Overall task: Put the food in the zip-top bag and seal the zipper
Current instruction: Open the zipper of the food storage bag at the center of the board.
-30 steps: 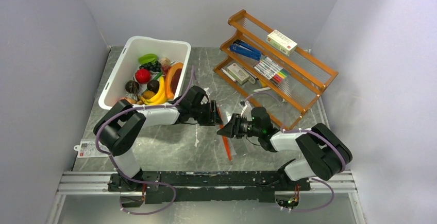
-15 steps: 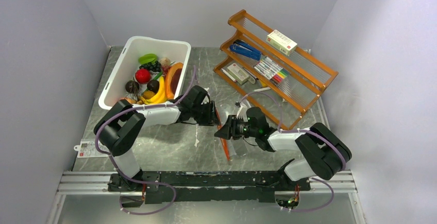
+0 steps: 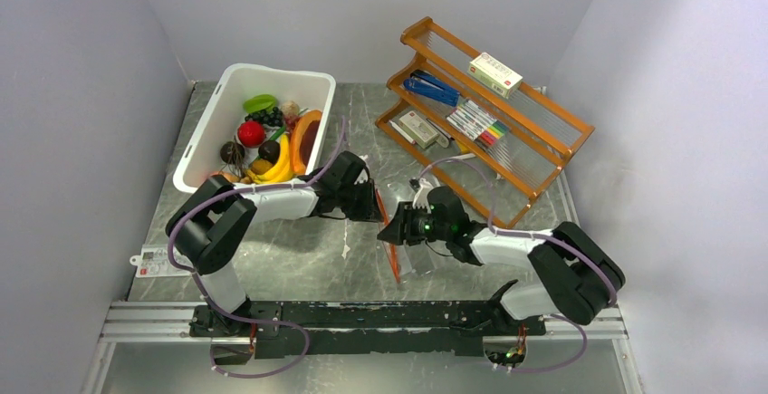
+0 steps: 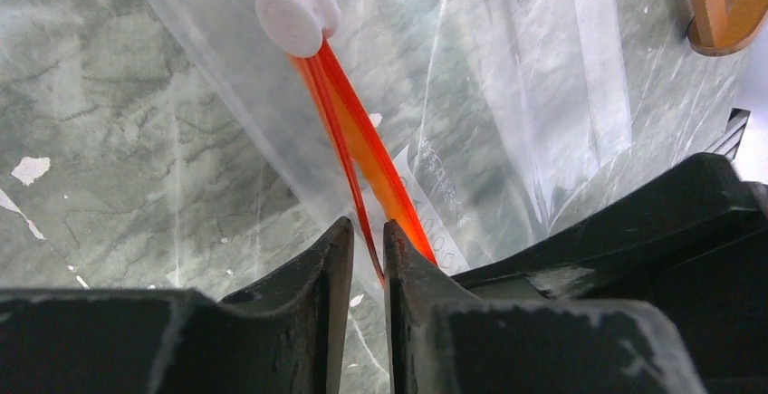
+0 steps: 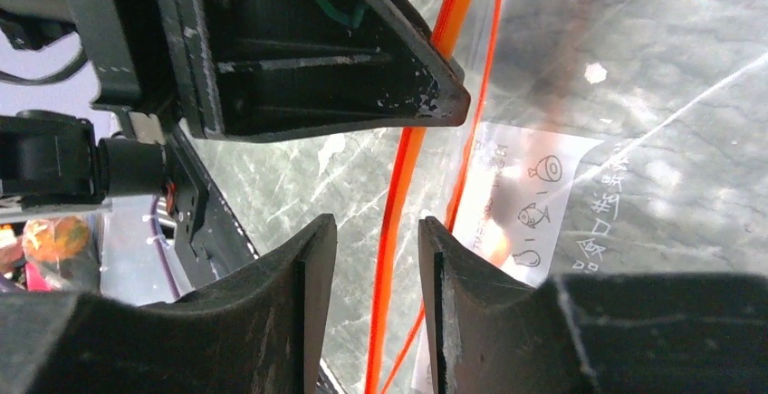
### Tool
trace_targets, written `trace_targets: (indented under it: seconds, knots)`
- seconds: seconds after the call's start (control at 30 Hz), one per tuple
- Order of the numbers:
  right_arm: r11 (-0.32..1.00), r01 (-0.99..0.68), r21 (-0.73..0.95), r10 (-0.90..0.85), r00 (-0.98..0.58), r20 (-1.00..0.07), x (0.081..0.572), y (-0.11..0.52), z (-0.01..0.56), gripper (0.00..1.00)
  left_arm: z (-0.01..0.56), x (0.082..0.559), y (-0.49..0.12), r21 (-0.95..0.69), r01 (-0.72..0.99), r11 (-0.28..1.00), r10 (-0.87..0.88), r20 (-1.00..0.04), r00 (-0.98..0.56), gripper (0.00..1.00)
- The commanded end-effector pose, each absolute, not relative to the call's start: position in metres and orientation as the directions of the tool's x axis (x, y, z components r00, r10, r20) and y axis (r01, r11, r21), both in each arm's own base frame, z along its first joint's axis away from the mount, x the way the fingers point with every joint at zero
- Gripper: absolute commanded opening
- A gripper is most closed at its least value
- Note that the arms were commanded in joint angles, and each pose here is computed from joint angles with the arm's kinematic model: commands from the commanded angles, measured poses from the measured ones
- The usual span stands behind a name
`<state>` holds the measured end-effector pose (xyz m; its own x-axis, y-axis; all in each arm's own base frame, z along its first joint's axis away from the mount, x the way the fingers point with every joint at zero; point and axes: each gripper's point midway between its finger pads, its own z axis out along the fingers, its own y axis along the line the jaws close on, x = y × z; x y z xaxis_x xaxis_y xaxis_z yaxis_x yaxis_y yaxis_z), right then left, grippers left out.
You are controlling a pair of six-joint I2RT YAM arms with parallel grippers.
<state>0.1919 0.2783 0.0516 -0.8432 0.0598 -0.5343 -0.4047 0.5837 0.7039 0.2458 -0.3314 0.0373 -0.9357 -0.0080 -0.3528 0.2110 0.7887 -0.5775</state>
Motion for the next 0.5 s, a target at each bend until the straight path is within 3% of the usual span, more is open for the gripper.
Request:
trace_targets:
  seconds: [0.0, 0.17, 0.47]
  knots:
    - [0.644, -0.402, 0.651, 0.076, -0.813, -0.578, 0.205, 0.272, 0.069, 0.38, 0.036, 0.247, -0.333, -0.561, 0.223, 0.797, 0.001, -0.368, -0.930, 0.17]
    - [0.713, -0.361, 0.601, 0.119, -0.783, -0.611, 0.215, 0.257, 0.080, 0.38, 0.036, 0.248, -0.334, -0.563, 0.224, 0.796, -0.002, -0.371, -0.929, 0.17]
    - [0.785, -0.303, 0.540, 0.070, -0.823, -0.564, 0.217, 0.258, 0.053, 0.37, 0.037, 0.249, -0.336, -0.570, 0.220, 0.792, -0.004, -0.366, -0.931, 0.17]
